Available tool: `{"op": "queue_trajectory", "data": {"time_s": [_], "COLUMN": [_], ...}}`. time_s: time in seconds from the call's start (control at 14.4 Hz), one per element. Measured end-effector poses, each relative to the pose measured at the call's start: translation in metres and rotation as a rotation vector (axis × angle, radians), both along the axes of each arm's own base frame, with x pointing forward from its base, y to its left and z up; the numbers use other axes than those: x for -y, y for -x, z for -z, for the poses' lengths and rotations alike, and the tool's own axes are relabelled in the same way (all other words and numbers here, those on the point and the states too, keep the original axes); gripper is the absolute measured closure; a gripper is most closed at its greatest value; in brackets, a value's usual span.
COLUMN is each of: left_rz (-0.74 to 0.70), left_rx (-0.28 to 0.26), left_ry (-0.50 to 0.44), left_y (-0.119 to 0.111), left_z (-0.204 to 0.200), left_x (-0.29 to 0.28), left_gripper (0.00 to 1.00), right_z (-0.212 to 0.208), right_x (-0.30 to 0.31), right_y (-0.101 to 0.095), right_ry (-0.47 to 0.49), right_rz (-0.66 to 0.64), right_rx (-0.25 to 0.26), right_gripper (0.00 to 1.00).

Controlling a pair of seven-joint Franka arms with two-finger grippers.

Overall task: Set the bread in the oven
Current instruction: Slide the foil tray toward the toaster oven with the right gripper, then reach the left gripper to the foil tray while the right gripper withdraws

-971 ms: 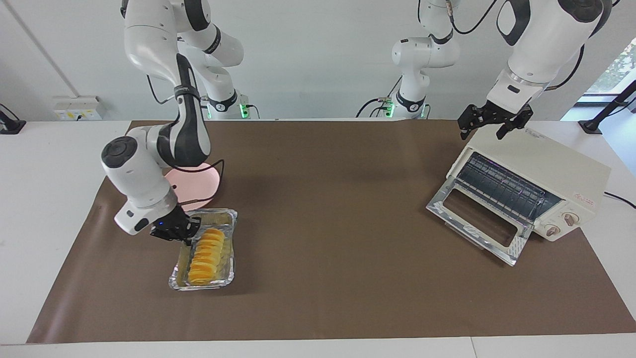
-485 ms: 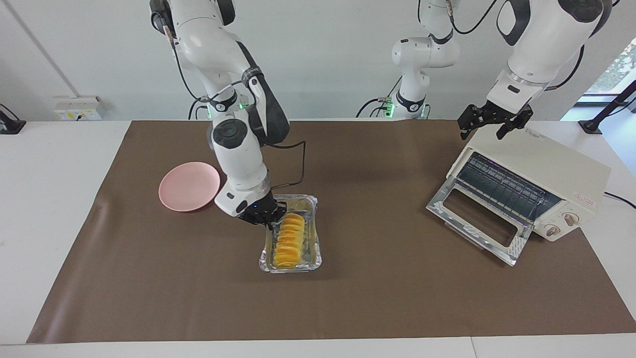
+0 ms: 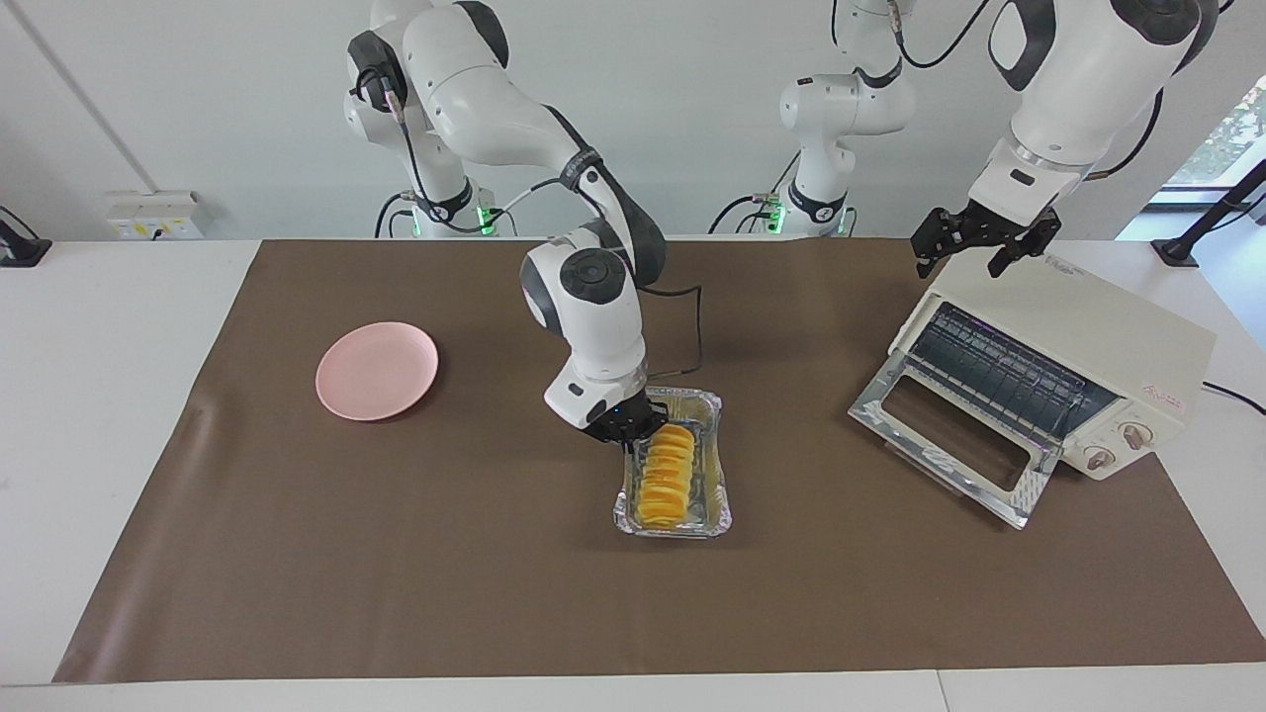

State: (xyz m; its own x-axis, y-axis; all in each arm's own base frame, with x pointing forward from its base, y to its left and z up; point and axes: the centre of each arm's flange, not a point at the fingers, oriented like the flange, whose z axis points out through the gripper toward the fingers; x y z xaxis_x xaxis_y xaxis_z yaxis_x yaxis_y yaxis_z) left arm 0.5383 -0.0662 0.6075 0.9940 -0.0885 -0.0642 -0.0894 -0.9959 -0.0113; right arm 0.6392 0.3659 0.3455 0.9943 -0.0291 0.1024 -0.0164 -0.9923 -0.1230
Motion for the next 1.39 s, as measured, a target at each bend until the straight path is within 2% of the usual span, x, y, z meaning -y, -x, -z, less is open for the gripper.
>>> {"op": "queue_trajectory", "data": {"time_s": [0.14,0.35,0.49,0.76,0.97,1.18,1.39], "left_rz": [0.0,0.0,0.0,0.0,0.002,-0.017,-0.056], "left_rx": [0.0,0.0,0.0,0.0,-0.001,0.0,-0.004], "left_ry": [0.0,0.0,0.0,0.0,0.0,-0.001,0.05], "left_y": [0.0,0.0,0.0,0.0,0.0,0.0,0.0], "left_z": [0.0,0.0,0.0,0.0,0.0,0.0,0.001], "left_x": [0.0,0.0,0.0,0.0,0.001,0.002,0.012], "left_gripper": [0.0,0.0,0.0,0.0,0.0,0.0,0.0], "right_z": [0.018,0.035,0.035,0.033,-0.002,-0.051,-0.089], "right_x": [-0.019,-0.029,-0.029,-0.029,0.006,0.065,0.14], "right_y": [0.004,0.009,0.008,0.011,-0.004,-0.021,-0.03], "right_ry": [-0.018,-0.014,-0.011,0.047,0.082,0.1,0.123], "right_rz": [0.019,0.019,0.017,-0.012,0.012,0.02,0.013], "right_rx": [0.014,0.0,0.002,-0.003,-0.011,-0.016,-0.032], "right_gripper": [0.98,0.98,0.82,0.34,0.01,0.0,0.0]}}
